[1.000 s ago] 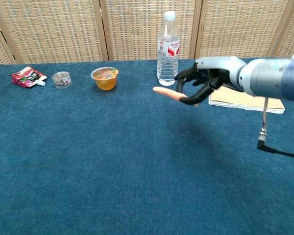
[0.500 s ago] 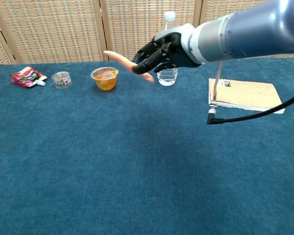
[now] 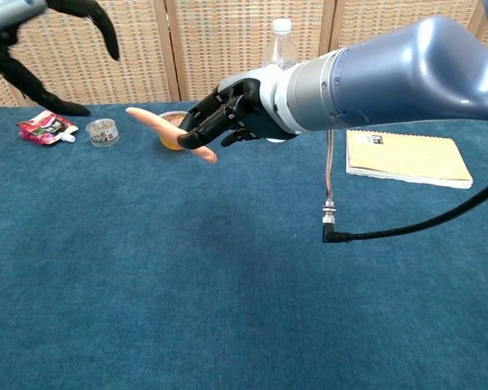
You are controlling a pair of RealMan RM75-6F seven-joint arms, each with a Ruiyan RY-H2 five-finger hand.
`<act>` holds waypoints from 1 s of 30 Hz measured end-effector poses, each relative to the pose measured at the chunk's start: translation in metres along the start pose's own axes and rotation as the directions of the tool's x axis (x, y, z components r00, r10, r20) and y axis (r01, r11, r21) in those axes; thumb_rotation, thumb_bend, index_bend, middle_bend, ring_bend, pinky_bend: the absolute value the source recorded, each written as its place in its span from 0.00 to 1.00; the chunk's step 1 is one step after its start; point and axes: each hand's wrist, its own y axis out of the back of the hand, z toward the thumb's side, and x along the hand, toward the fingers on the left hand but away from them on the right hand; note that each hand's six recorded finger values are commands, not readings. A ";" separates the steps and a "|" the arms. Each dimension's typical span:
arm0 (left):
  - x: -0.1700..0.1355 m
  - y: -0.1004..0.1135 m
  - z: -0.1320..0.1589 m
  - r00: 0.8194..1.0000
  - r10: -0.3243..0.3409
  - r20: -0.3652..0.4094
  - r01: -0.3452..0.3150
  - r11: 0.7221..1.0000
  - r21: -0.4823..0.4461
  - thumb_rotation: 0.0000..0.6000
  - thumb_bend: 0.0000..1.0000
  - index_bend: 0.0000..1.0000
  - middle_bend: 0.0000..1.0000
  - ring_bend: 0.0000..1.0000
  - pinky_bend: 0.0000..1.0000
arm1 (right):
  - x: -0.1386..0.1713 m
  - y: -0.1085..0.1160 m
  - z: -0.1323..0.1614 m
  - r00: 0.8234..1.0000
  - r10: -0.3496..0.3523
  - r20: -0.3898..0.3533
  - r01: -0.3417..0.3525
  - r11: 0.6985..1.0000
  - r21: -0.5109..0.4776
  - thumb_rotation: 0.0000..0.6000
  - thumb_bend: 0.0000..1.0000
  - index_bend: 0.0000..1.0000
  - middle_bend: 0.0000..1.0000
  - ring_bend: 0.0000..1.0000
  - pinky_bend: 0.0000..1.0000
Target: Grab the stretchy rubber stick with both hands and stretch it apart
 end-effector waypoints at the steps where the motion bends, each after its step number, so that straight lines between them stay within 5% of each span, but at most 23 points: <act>1: 0.003 -0.003 0.005 1.000 -0.002 0.010 0.003 1.000 -0.010 1.00 0.00 0.44 0.00 0.00 0.00 | 0.000 0.000 0.000 1.000 0.000 0.001 0.000 1.000 0.001 1.00 0.61 0.64 0.17 0.00 0.00; 15: 0.021 -0.028 0.053 0.995 -0.003 0.102 0.011 0.997 -0.071 1.00 0.09 0.47 0.00 0.00 0.00 | 0.002 -0.001 -0.001 1.000 -0.013 0.003 0.013 1.000 0.000 1.00 0.62 0.65 0.17 0.00 0.00; 30: 0.032 -0.042 0.070 0.993 -0.001 0.117 0.005 0.999 -0.036 1.00 0.23 0.52 0.00 0.00 0.00 | 0.004 0.003 -0.007 1.000 -0.020 0.009 0.020 1.000 -0.003 1.00 0.62 0.65 0.17 0.00 0.00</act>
